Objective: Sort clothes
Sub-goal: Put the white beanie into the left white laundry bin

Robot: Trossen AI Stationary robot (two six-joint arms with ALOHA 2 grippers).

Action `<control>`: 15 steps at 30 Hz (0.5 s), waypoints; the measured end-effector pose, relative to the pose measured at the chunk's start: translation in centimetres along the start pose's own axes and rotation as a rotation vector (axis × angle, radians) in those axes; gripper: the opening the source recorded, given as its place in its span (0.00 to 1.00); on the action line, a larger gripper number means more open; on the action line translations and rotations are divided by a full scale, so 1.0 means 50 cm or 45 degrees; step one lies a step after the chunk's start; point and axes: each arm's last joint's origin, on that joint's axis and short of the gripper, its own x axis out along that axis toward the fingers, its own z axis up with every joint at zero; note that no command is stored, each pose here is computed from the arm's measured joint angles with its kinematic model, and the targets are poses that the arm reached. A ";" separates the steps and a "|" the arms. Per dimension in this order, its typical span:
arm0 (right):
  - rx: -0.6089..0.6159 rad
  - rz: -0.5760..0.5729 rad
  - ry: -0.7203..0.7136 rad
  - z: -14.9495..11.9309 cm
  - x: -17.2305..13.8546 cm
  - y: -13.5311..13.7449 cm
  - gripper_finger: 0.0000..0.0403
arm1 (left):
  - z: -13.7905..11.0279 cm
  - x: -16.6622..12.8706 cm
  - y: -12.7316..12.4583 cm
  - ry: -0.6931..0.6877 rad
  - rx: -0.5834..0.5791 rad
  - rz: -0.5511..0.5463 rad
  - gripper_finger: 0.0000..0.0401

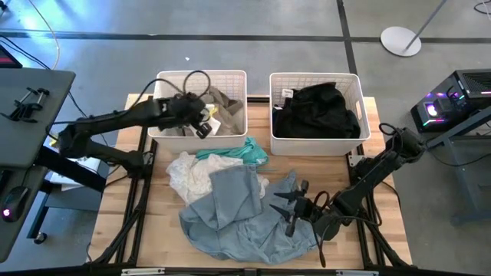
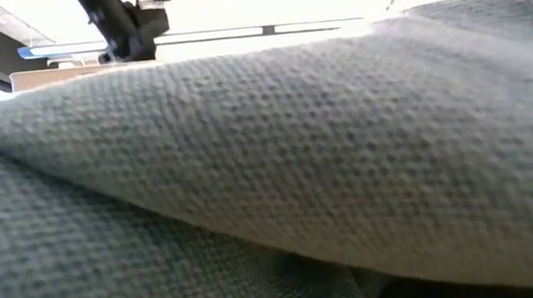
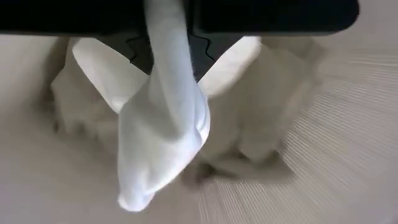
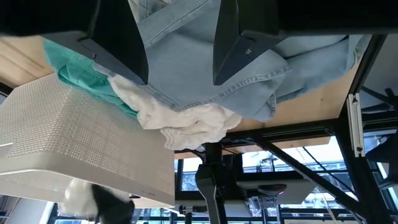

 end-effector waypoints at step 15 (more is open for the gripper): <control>0.020 0.032 0.021 -0.003 0.000 0.001 0.42 | -0.018 0.105 0.054 0.374 -0.018 0.014 0.41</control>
